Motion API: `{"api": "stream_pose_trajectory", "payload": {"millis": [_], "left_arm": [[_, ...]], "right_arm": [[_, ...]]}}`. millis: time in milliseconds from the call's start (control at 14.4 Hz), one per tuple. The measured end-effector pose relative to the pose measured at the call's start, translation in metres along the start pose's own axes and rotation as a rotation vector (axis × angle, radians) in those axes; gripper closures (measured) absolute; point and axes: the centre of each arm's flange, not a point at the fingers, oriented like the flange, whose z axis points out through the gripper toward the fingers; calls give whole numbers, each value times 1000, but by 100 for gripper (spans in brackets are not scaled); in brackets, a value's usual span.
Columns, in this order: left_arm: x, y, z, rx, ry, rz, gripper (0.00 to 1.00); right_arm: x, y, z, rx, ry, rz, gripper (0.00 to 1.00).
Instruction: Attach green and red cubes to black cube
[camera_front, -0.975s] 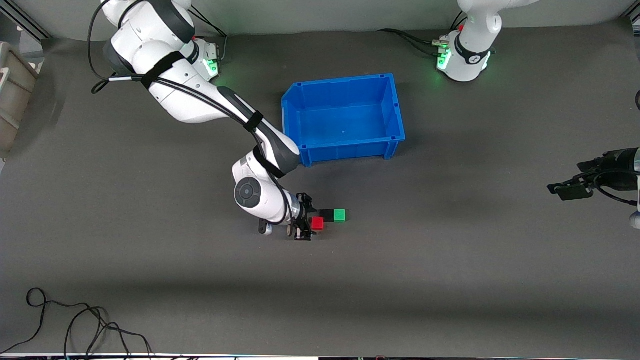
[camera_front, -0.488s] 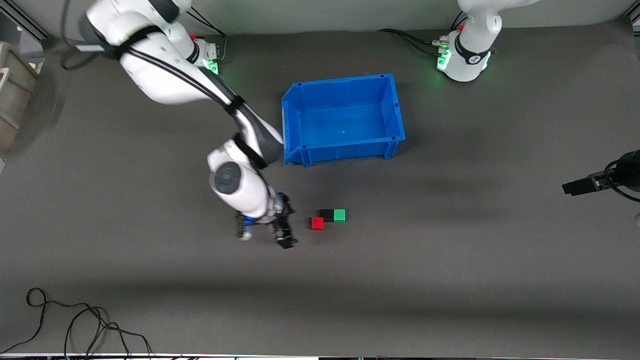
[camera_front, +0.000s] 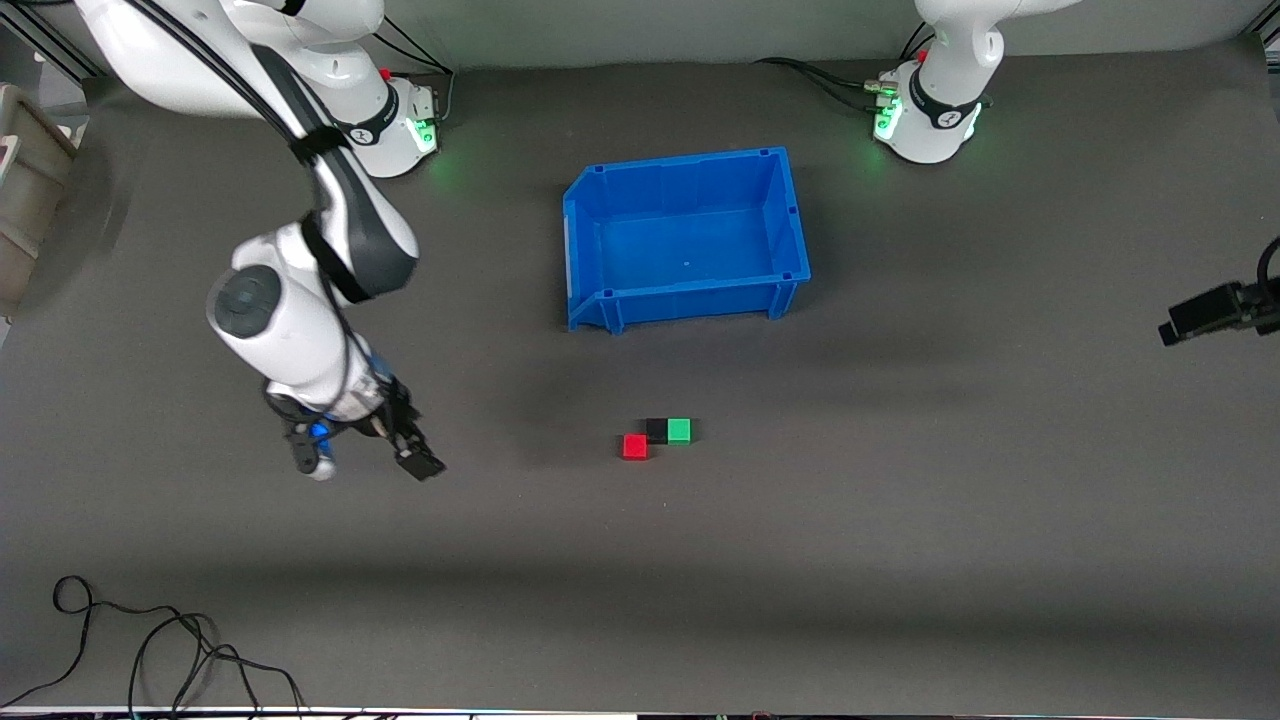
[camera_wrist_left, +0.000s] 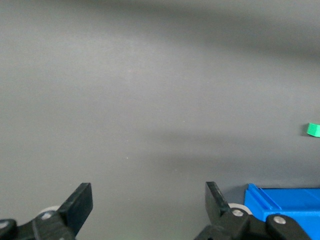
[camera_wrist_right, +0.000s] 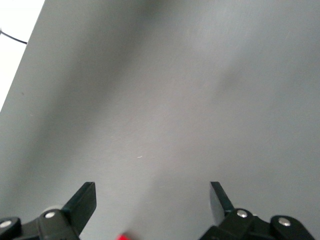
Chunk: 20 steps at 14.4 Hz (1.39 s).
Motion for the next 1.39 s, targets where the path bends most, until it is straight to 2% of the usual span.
{"api": "stream_pose_trajectory", "payload": {"millis": [139, 348, 488, 766, 905, 975, 1114, 1184, 1393], "left_arm": [[-15, 18, -9, 2, 9, 31, 0], [-29, 44, -16, 5, 16, 75, 0], [-31, 51, -16, 9, 16, 88, 0], [-31, 47, -16, 13, 16, 109, 0], [-30, 43, -14, 13, 15, 107, 0], [-30, 43, -13, 13, 16, 107, 0], [-29, 43, -9, 13, 17, 109, 0], [-29, 43, -7, 13, 18, 111, 0], [-31, 45, -1, 12, 23, 115, 0]], "right_arm": [[11, 16, -19, -77, 17, -115, 0], [27, 34, -40, -185, 89, -340, 0], [39, 45, -58, -216, 91, -423, 0], [48, 59, -104, -199, 75, -505, 0], [61, 72, -121, -215, 47, -596, 0], [70, 80, -128, -217, 20, -617, 0], [88, 93, -144, -179, -55, -591, 0], [97, 97, -153, -159, -72, -572, 0], [105, 100, -176, -131, -57, -598, 0]]}}
